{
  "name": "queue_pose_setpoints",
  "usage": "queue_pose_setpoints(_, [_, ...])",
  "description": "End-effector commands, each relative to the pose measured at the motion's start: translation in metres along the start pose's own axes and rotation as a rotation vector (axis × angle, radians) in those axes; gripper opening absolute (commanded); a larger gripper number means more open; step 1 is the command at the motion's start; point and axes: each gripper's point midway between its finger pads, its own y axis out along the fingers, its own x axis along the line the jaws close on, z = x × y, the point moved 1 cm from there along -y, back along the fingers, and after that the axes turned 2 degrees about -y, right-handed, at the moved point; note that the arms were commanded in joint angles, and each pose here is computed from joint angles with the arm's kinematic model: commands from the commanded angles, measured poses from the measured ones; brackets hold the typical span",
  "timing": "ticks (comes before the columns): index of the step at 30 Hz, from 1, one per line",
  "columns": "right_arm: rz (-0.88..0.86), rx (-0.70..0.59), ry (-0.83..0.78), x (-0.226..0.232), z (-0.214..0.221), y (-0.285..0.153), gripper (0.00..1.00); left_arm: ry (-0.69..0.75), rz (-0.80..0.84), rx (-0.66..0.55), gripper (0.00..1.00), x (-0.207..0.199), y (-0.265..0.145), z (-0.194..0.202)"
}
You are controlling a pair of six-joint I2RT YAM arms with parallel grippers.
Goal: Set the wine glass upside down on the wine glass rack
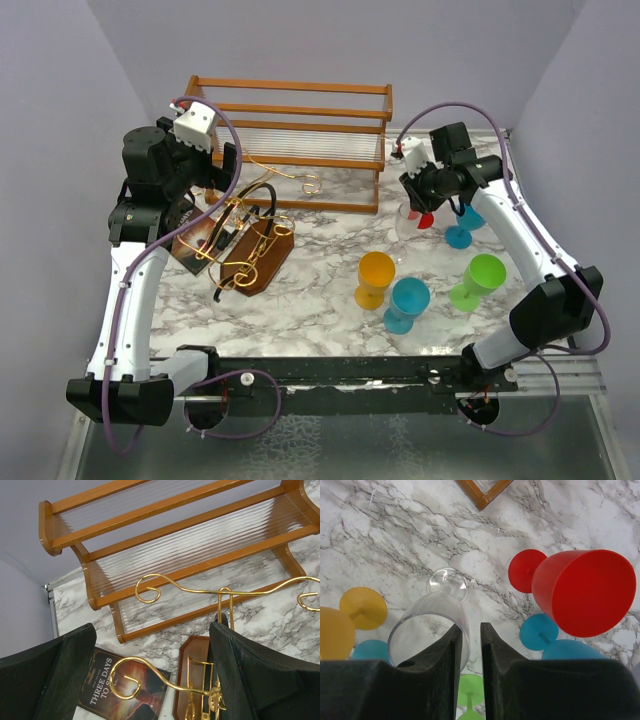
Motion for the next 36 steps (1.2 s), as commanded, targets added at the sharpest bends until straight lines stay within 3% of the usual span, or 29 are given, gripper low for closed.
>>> queue_pose_setpoints(1, [-0.010, -0.016, -0.015, -0.001, -0.009, 0.003, 0.18, 0.021, -0.012, -0.035, 0.99, 0.004, -0.003, -0.013])
queue_pose_setpoints(6, [-0.025, -0.096, -0.030, -0.001, -0.034, -0.015, 0.01, 0.042, -0.005, -0.044, 0.99, 0.004, -0.005, -0.019])
queue_pose_setpoints(15, [-0.025, -0.403, -0.146, 0.002, -0.106, -0.091, 0.01, 0.030, 0.076, -0.122, 0.99, -0.010, -0.011, -0.044])
queue_pose_setpoints(26, [0.047, -0.869, -0.194, 0.010, -0.190, -0.215, 0.01, -0.262, 0.325, -0.201, 0.96, -0.055, 0.001, -0.061])
queue_pose_setpoints(31, [-0.025, -1.018, -0.168, 0.024, -0.211, -0.242, 0.01, -0.361, 0.474, -0.199, 0.92, -0.089, 0.012, -0.080])
queue_pose_setpoints(36, [-0.129, -1.057, -0.118, 0.032, -0.223, -0.242, 0.01, -0.461, 0.560, -0.173, 0.89, -0.114, 0.026, -0.084])
